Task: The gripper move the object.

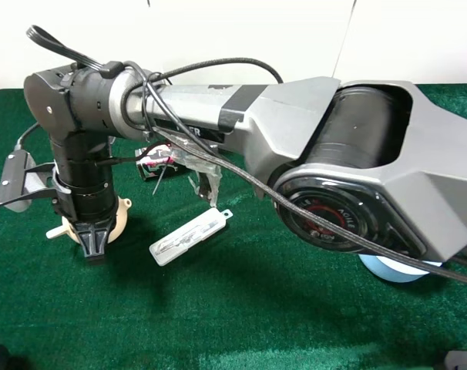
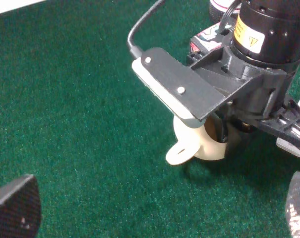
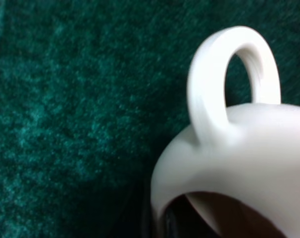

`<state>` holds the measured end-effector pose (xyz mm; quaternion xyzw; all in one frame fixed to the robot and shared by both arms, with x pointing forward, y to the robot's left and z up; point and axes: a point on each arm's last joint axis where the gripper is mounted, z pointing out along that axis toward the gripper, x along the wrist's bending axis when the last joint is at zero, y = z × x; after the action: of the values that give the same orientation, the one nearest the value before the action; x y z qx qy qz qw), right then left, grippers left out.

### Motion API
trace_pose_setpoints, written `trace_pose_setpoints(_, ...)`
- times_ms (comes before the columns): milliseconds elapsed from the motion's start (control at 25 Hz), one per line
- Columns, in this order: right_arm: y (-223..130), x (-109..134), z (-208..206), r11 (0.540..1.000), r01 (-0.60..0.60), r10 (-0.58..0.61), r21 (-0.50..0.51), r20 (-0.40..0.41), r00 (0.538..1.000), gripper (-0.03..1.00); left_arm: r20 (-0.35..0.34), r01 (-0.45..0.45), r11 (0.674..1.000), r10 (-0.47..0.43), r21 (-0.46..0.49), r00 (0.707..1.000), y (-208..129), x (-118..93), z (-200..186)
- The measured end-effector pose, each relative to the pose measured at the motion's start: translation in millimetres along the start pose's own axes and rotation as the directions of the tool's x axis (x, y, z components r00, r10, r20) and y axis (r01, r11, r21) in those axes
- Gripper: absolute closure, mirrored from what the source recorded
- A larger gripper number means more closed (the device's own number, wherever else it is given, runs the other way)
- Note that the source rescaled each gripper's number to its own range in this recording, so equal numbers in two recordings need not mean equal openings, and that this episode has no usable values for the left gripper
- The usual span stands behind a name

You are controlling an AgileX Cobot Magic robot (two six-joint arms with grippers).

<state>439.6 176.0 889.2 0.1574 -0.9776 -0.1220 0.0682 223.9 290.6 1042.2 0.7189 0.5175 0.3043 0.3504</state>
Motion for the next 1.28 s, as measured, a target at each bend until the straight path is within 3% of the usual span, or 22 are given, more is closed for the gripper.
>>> trace_pose_setpoints(280, 0, 0, 0, 1.000, 0.001, -0.001, 0.001, -0.001, 1.000, 0.95, 0.000, 0.000, 1.000, 0.000, 0.000, 1.000, 0, 0, 0)
trace_pose_setpoints(720, 0, 0, 0, 1.000, 0.001, -0.001, -0.002, -0.002, 1.000, 0.56, 0.000, 0.000, 1.000, 0.000, 0.000, 1.000, 0, 0, 0)
trace_pose_setpoints(880, 1, 0, -2, 1.000, 0.004, -0.004, -0.006, 0.000, 1.000, 0.34, 0.000, 0.000, 1.000, 0.000, 0.000, 1.000, 0, 0, 0)
trace_pose_setpoints(1160, 16, -8, -30, 0.998, 0.029, -0.024, -0.051, 0.091, 0.996, 0.23, 0.000, 0.000, 1.000, 0.000, 0.000, 1.000, 0, 0, 0)
trace_pose_setpoints(1280, 18, -10, -47, 0.999, 0.012, -0.004, -0.050, 0.149, 0.989, 0.10, 0.000, 0.000, 1.000, 0.000, 0.000, 1.000, 0, 0, 0)
